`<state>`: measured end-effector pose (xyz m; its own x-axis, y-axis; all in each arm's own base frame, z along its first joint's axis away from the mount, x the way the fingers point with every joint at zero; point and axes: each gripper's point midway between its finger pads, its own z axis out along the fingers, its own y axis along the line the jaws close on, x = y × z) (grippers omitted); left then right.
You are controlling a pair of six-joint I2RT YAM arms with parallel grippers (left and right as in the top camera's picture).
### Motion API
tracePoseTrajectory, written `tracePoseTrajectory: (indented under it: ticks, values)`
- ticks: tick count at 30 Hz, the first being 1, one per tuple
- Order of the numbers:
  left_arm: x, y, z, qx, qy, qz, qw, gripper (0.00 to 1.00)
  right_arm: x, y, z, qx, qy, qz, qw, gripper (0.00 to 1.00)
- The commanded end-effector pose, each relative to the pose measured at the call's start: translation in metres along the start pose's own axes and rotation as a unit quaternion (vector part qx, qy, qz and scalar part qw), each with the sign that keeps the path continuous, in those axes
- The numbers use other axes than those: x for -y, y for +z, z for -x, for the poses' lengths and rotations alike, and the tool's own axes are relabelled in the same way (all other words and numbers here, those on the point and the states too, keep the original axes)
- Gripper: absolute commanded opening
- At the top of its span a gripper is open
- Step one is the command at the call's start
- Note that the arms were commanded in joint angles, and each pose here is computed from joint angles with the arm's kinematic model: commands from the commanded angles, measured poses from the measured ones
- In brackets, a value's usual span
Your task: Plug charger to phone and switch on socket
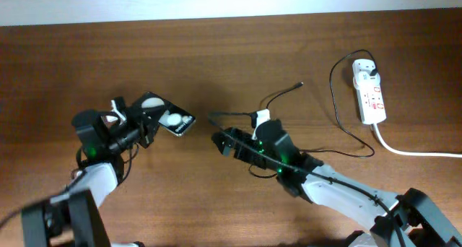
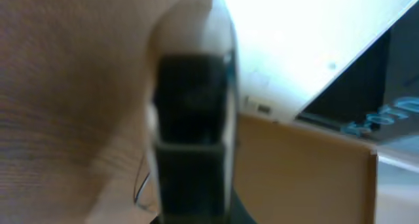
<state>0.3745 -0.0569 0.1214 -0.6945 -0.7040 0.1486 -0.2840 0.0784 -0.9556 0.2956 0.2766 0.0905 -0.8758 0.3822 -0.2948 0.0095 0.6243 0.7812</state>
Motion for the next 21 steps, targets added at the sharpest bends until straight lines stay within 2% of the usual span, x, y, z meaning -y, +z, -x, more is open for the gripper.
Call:
tracePoseTrajectory:
  ticks: [1,4,7,10,12,14,17,20,21]
  values:
    - [0.0,0.004,-0.027,-0.114,0.018,-0.037,0.993,0.0,0.036,-0.013,0.039,0.027,-0.011,-0.078,0.997,0.99]
    - [0.001,0.001,-0.036,-0.14,0.034,-0.047,0.989,0.0,0.055,-0.04,0.079,0.042,0.003,-0.17,0.985,0.99]
    - [0.003,-0.001,-0.042,-0.157,0.04,-0.053,0.985,0.0,0.061,-0.076,0.125,0.095,0.024,-0.254,0.962,0.99]
    - [0.003,-0.001,-0.043,-0.16,0.046,-0.055,0.984,0.0,0.082,-0.089,0.169,0.139,0.043,-0.281,0.949,0.99]
    - [0.003,-0.001,-0.043,-0.16,0.046,-0.055,0.984,0.0,0.106,-0.08,0.185,0.142,0.058,-0.299,0.942,0.98]
    - [0.003,-0.001,-0.043,-0.16,0.046,-0.055,0.984,0.0,0.118,-0.055,0.201,0.119,0.033,-0.318,0.94,0.91]
    - [0.003,-0.001,-0.044,-0.163,0.046,-0.056,0.984,0.0,0.148,-0.026,0.217,0.09,0.044,-0.382,0.919,0.82]
    - [0.004,-0.002,-0.044,-0.166,0.045,-0.057,0.984,0.0,0.165,-0.004,0.226,0.087,0.057,-0.4,0.911,0.72]
    - [0.004,-0.002,-0.045,-0.167,0.046,-0.057,0.983,0.0,0.172,-0.002,0.225,0.091,0.065,-0.407,0.906,0.71]
